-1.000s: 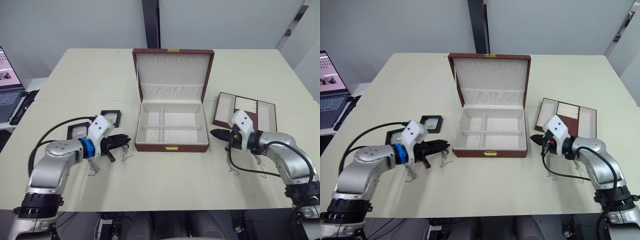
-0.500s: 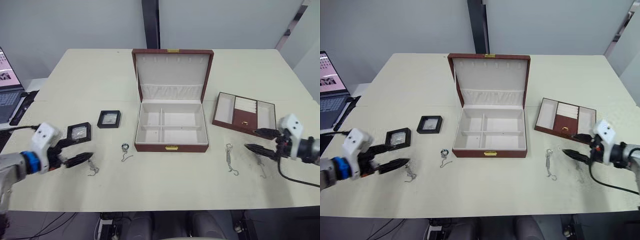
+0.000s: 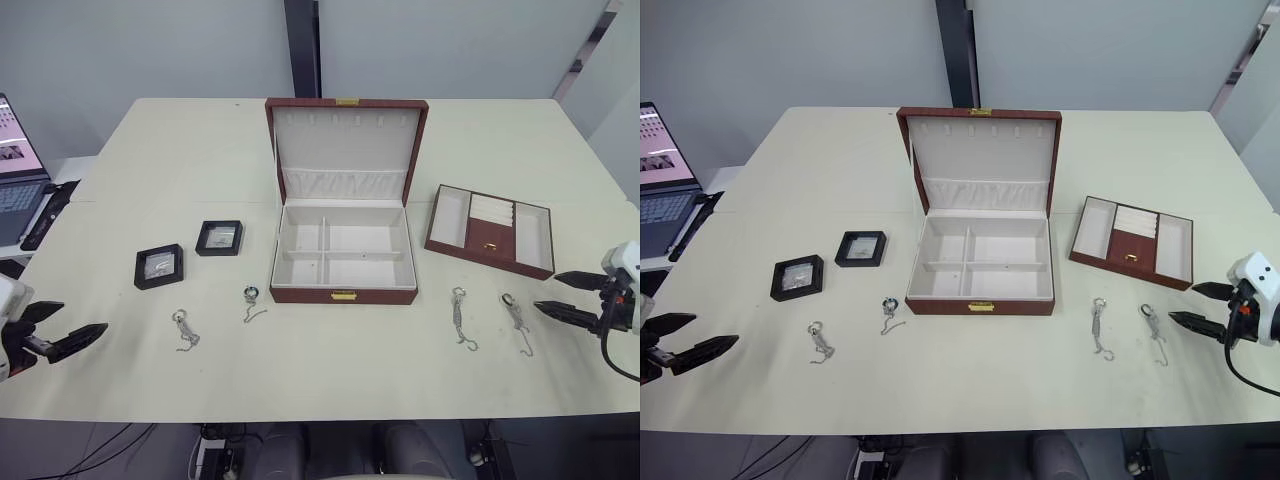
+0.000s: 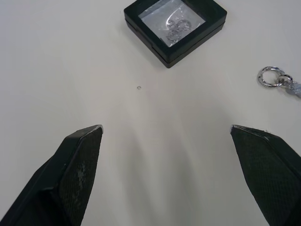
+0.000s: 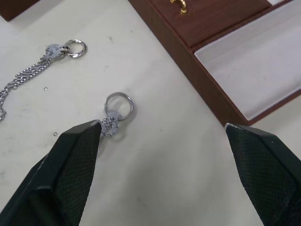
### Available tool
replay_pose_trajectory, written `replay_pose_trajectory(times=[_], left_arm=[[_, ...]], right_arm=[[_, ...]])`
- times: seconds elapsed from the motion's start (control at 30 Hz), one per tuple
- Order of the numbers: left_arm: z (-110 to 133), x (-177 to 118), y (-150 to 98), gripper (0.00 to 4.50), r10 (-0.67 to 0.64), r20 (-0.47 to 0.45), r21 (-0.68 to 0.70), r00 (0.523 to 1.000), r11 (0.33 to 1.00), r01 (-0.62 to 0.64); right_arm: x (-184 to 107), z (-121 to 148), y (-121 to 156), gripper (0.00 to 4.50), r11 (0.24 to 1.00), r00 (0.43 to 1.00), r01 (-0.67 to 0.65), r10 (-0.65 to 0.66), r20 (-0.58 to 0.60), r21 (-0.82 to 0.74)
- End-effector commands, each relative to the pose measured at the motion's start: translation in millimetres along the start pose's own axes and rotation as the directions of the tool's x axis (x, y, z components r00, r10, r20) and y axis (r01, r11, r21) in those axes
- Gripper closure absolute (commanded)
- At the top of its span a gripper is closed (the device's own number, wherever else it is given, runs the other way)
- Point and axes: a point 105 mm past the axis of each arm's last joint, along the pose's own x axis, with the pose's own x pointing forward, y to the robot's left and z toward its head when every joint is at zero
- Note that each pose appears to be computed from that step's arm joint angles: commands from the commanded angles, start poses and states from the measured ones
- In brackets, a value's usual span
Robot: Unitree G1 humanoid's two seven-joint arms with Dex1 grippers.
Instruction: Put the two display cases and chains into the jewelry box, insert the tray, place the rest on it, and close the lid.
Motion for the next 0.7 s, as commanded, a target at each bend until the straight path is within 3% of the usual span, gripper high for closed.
replay_pose_trajectory(times=[0.03, 0.53, 0.7], left_arm=[[13, -11, 10, 0.00, 0.042, 0.028, 0.042, 0.999, 0.998, -0.043], [16, -3, 6, 0.00, 0.020, 0.043, 0.041, 0.999, 0.999, -0.021], [14, 2, 1, 0.00, -0.012, -0.008, 0.117, 1.000, 0.993, 0.013]], right_arm=[[-11, 2, -8, 0.05, 0.998, 0.999, 0.049, -0.049, -0.004, -0.025], [-15, -6, -11, 0.05, 0.997, 0.997, 0.076, -0.077, -0.030, -0.033], [-8, 18, -1, 0.05, 0.999, 0.999, 0.017, -0.014, 0.053, -0.046]])
